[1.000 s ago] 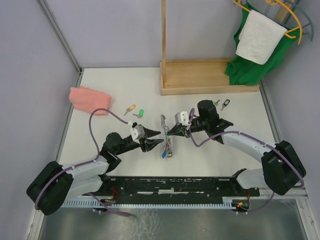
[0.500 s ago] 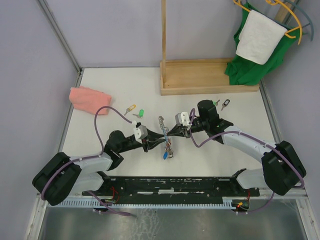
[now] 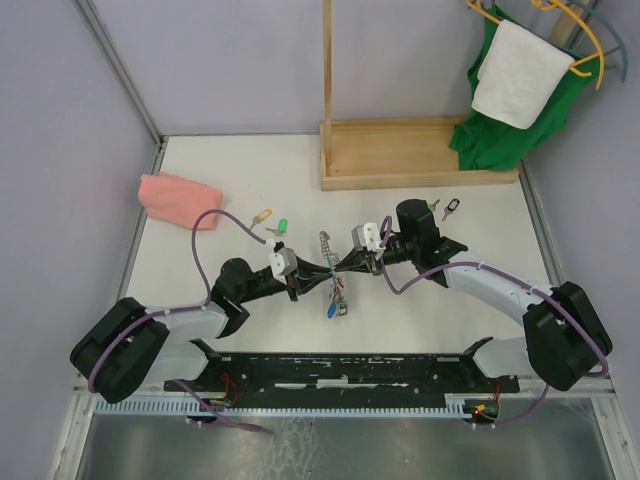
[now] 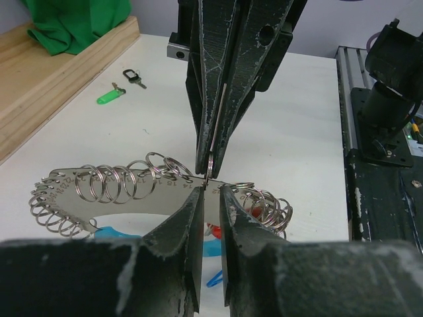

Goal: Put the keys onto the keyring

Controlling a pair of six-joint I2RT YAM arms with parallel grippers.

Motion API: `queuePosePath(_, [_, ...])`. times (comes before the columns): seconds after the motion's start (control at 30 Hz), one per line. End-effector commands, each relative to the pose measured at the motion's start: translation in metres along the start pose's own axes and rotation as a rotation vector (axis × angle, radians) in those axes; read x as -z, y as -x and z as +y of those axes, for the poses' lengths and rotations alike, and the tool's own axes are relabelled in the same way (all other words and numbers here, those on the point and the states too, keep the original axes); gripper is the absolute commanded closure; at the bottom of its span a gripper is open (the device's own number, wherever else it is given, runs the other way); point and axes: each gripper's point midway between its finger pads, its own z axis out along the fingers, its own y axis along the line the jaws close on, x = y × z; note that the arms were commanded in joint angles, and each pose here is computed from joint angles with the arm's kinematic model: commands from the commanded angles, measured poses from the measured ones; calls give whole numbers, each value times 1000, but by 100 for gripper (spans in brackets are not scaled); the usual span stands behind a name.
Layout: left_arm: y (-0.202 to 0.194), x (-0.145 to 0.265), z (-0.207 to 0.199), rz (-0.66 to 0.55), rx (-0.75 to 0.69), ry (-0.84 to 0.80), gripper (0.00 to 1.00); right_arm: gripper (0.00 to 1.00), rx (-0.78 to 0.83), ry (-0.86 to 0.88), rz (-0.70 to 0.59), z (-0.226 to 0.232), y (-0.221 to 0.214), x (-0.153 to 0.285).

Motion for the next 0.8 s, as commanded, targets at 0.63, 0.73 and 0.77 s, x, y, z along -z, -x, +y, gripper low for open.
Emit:
queuePosePath(0.63, [27, -13, 13, -77, -75, 7, 77, 99, 104, 42, -89, -5, 37, -1])
queuePosePath(0.73, [26, -15, 9, -71, -67, -20, 84, 99, 105, 44, -90, -5, 38, -1])
queuePosePath(0.77, [25, -16, 9, -69, -64, -25, 88, 99, 106, 44, -90, -5, 38, -1])
